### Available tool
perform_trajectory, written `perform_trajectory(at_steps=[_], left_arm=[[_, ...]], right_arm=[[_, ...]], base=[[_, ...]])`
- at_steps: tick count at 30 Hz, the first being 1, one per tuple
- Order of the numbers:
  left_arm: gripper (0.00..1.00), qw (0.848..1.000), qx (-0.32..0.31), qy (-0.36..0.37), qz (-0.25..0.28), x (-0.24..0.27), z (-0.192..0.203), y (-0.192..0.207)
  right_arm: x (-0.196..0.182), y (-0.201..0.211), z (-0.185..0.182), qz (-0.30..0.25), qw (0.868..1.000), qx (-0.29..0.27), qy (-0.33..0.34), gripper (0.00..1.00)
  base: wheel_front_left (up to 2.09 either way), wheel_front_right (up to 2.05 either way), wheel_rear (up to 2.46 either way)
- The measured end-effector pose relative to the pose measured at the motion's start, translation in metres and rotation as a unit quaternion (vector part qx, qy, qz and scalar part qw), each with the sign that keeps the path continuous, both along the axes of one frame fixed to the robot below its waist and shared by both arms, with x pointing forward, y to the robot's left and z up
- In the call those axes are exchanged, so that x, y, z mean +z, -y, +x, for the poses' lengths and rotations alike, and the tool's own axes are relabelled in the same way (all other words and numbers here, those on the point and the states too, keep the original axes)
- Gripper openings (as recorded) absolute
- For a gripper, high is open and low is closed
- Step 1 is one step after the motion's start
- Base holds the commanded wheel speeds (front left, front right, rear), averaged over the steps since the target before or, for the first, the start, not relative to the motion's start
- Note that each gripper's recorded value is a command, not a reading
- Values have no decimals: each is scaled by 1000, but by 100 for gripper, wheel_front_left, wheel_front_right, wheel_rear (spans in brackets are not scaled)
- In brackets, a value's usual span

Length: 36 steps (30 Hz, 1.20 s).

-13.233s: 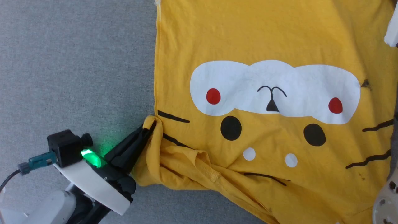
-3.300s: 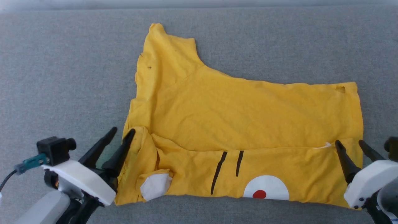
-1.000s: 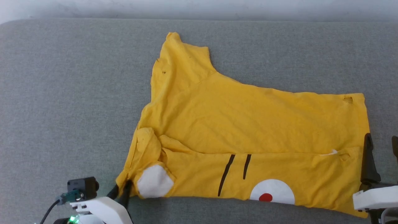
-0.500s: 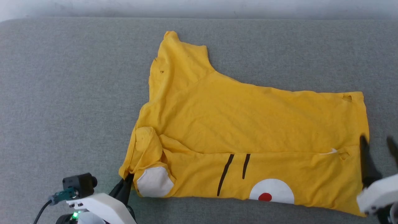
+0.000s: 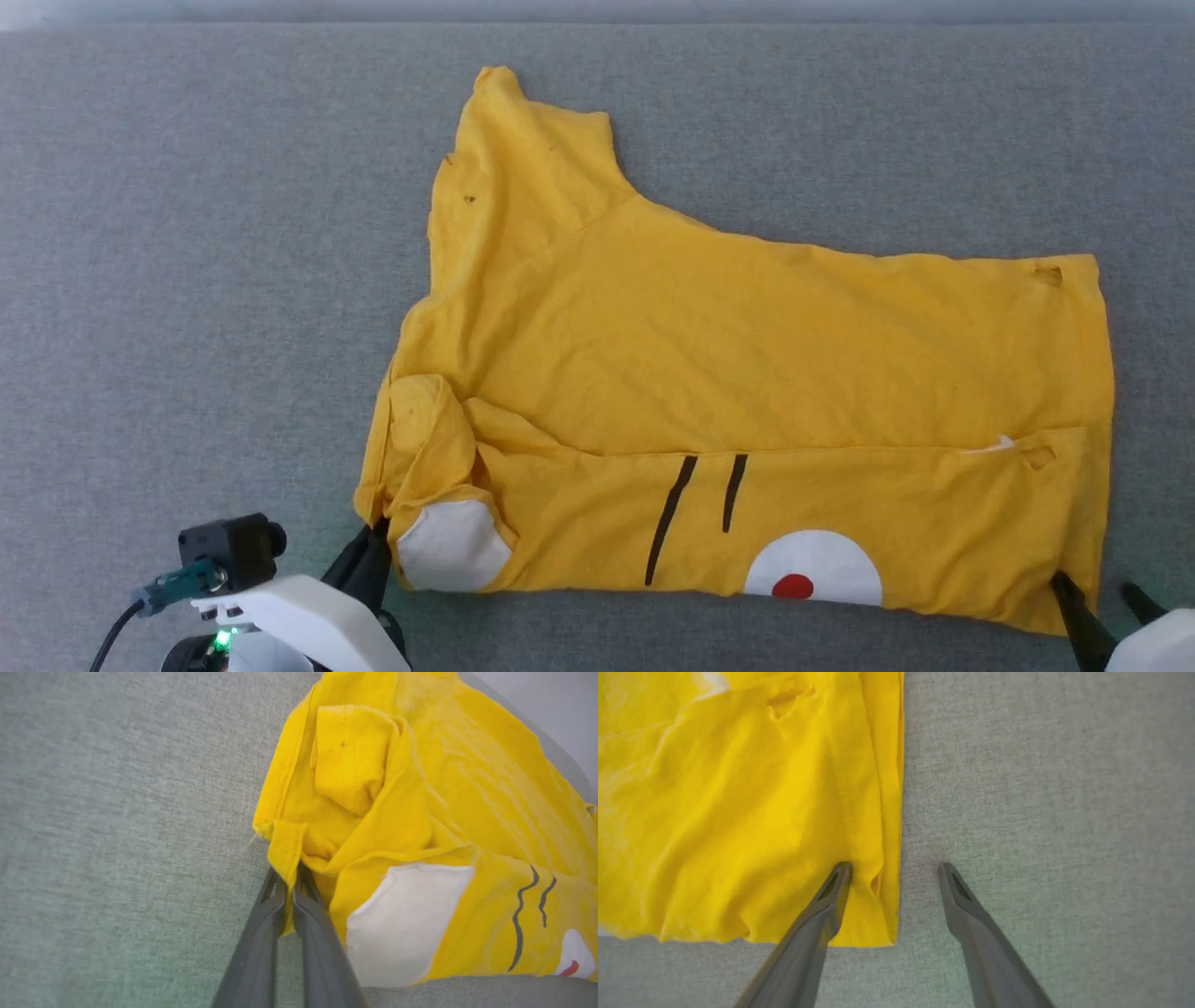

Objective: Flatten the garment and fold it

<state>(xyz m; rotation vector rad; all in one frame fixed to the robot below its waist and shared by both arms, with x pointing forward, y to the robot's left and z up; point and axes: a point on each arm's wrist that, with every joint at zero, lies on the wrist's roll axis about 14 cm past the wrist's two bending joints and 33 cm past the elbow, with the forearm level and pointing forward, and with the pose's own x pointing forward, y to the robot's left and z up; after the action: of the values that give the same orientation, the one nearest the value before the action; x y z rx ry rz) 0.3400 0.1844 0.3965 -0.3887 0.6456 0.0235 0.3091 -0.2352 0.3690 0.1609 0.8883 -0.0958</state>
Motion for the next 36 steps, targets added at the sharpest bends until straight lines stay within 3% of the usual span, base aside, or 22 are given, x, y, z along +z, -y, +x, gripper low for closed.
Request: perform_trajectory(at_steps=[2, 3, 4, 5, 6, 14, 24, 36], left_arm=[[0, 1000, -3, -2, 1, -1, 1, 1], [0, 1000, -4, -3, 1, -2, 1, 1], [0, 1000, -5, -3, 1, -2, 2, 1], [0, 1000, -6, -4, 0, -2, 1, 1], [0, 1000, -6, -5, -1, -2, 1, 1], [0, 1000, 2, 5, -14, 7, -1, -2], [0, 999, -19, 13, -49, 35, -25, 0], [0, 997, 5, -16, -69, 41, -62, -13]], right_arm=[[-5, -3, 0, 0, 1000, 5, -8, 100], [-7, -4, 0, 3, 1000, 6, -11, 82], [-8, -6, 0, 4, 1000, 9, -16, 42], [-9, -8, 1, 4, 1000, 14, -18, 15], [-8, -9, 2, 5, 1000, 16, -17, 0], [7, -13, 9, 0, 1000, 24, 4, 0], [53, -7, 9, 7, 998, 16, 59, 0], [48, 9, -35, 20, 1000, -11, 5, 0]], base=[[0, 0, 0], [0, 0, 0], [0, 0, 0], [0, 0, 0], [0, 0, 0], [0, 0, 0], [0, 0, 0], [0, 0, 0]])
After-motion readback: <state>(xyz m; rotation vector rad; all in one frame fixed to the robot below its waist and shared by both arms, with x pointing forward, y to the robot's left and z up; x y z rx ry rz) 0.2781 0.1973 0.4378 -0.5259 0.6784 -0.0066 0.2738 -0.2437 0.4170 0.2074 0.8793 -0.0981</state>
